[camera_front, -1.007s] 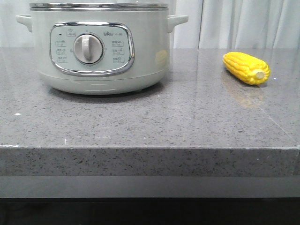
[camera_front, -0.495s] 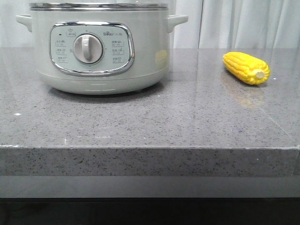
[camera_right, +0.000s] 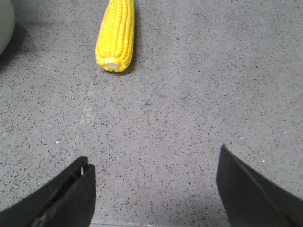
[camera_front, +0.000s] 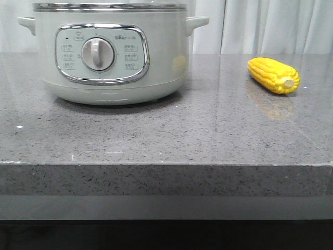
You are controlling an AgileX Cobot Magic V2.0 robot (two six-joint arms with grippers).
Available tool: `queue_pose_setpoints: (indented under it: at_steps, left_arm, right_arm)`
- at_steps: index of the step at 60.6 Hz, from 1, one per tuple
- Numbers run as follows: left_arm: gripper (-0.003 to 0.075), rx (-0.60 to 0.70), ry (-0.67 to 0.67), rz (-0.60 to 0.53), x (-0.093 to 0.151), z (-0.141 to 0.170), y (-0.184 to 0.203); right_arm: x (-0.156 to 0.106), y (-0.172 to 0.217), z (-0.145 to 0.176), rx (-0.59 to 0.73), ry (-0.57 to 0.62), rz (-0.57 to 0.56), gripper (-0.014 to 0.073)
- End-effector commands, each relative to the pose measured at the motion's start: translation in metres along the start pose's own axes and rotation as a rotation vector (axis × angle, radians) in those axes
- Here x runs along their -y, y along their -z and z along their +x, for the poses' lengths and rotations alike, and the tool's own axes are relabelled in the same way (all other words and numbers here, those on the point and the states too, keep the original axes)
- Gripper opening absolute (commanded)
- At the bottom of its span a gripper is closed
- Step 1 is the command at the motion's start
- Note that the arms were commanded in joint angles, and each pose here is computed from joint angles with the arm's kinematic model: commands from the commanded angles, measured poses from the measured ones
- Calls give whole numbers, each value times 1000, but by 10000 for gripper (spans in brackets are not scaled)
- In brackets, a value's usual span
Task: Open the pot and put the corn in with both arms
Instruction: 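Move the left gripper over the glass lid knob and grasp it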
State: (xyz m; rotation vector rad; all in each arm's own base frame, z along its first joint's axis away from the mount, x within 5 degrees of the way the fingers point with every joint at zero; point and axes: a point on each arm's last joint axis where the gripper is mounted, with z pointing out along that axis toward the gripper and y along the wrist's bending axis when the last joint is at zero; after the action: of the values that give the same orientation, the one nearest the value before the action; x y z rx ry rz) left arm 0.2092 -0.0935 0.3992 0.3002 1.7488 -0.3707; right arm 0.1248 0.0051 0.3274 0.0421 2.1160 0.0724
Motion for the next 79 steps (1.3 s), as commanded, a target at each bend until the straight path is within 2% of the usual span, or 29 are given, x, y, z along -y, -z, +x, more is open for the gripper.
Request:
queue_pose_setpoints:
  at_steps: [1, 26, 49, 73, 79]
  left_arm:
    - [526, 145, 6, 37, 9, -29, -8]
    - [526, 172, 32, 59, 18, -49, -82]
    - [526, 141, 31, 52, 19, -34, -143]
    - [525, 74, 28, 44, 17, -9, -171]
    - [491, 71, 15, 43, 17, -8, -172]
  right_arm:
    - [0, 5, -15, 88, 10, 3, 552]
    - [0, 5, -15, 88, 10, 3, 552]
    - [0, 5, -15, 88, 10, 3, 552]
    - [0, 5, -15, 88, 10, 3, 552]
    - [0, 5, -15, 88, 10, 3, 552]
